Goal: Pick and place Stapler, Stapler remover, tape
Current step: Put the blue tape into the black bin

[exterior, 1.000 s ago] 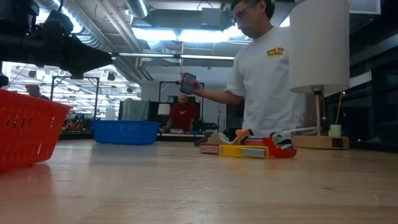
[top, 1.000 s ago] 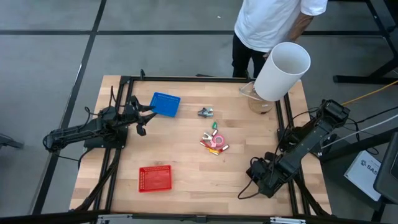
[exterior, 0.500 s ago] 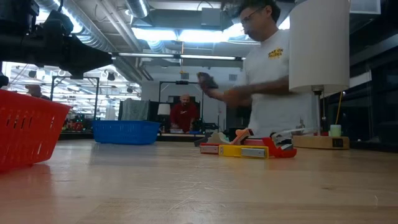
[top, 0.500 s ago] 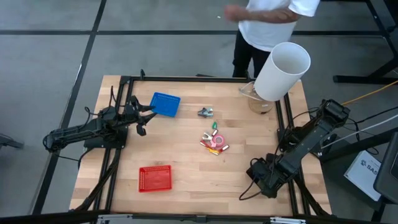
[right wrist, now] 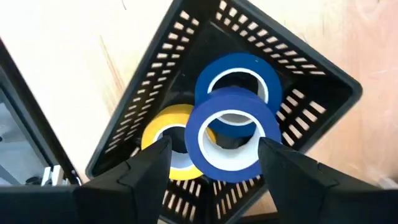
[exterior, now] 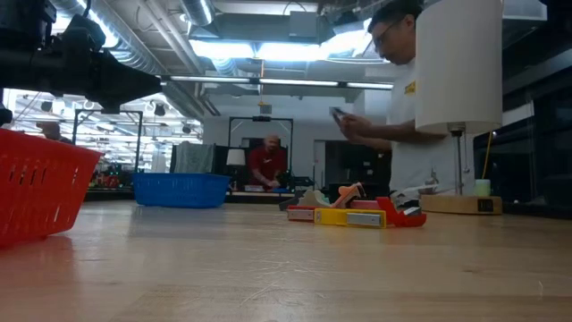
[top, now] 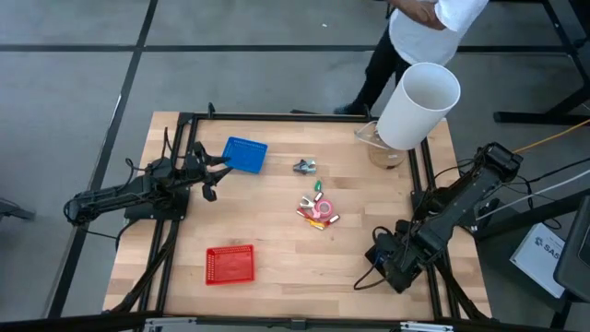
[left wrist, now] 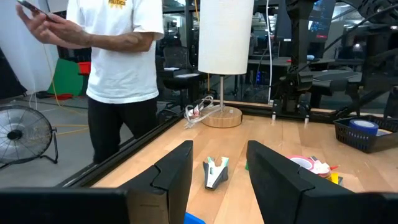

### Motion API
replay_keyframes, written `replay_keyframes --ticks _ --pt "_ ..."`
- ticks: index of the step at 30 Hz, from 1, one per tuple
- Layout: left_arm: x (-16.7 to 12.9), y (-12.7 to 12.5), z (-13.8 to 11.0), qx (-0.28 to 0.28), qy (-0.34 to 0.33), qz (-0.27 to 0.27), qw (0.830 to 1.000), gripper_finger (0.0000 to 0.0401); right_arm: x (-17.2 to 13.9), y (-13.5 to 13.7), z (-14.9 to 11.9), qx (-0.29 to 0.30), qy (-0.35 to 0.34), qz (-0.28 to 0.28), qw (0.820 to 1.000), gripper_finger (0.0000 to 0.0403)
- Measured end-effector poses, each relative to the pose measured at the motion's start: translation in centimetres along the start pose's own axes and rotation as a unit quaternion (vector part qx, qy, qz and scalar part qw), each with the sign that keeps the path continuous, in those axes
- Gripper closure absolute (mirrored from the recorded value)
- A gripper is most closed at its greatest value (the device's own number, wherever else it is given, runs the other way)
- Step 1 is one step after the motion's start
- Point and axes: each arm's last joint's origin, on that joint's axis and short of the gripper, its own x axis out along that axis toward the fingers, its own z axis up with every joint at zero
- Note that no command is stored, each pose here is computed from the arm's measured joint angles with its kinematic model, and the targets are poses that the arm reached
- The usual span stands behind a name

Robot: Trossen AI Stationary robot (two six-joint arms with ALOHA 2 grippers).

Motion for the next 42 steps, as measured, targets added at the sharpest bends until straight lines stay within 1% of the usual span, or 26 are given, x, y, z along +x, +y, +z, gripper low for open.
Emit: replay_keyframes --ticks 3,7,11,17,25,31,35,42 --pt "0.0 0.0 0.0 0.0 0.0 0.0 1.0 0.0253 0.2 0.1 0.0 0.003 0.0 -0.003 1.0 0.0162" --pt "0.0 0.0 0.0 0.0 0.0 0.0 1.0 0.0253 1.1 0.3 0.3 0.027 -0.003 -0.02 0.999 0.0162" --pt "0.0 0.0 0.0 0.0 0.0 0.0 1.0 0.0253 1.9 0.5 0.1 0.021 0.003 -0.038 0.999 0.0162" --pt "0.0 0.0 0.0 0.0 0.0 0.0 1.0 0.0253 2.0 0.6 0.0 0.021 0.004 -0.042 0.999 0.0162" --pt "0.0 0.0 0.0 0.0 0.0 0.0 1.0 0.0253 1.9 0.9 0.1 0.025 0.01 -0.023 0.999 0.0162" --pt "0.0 0.0 0.0 0.0 0.0 0.0 1.0 0.0253 1.9 1.0 0.0 0.073 0.033 -0.013 0.997 0.0162" --pt "0.0 0.0 0.0 0.0 0.0 0.0 1.0 0.0253 1.9 1.0 0.0 0.099 0.035 -0.012 0.994 0.0162" --pt "0.0 0.0 0.0 0.0 0.0 0.0 1.0 0.0253 0.8 1.7 0.3 0.118 0.028 0.002 0.993 0.0162"
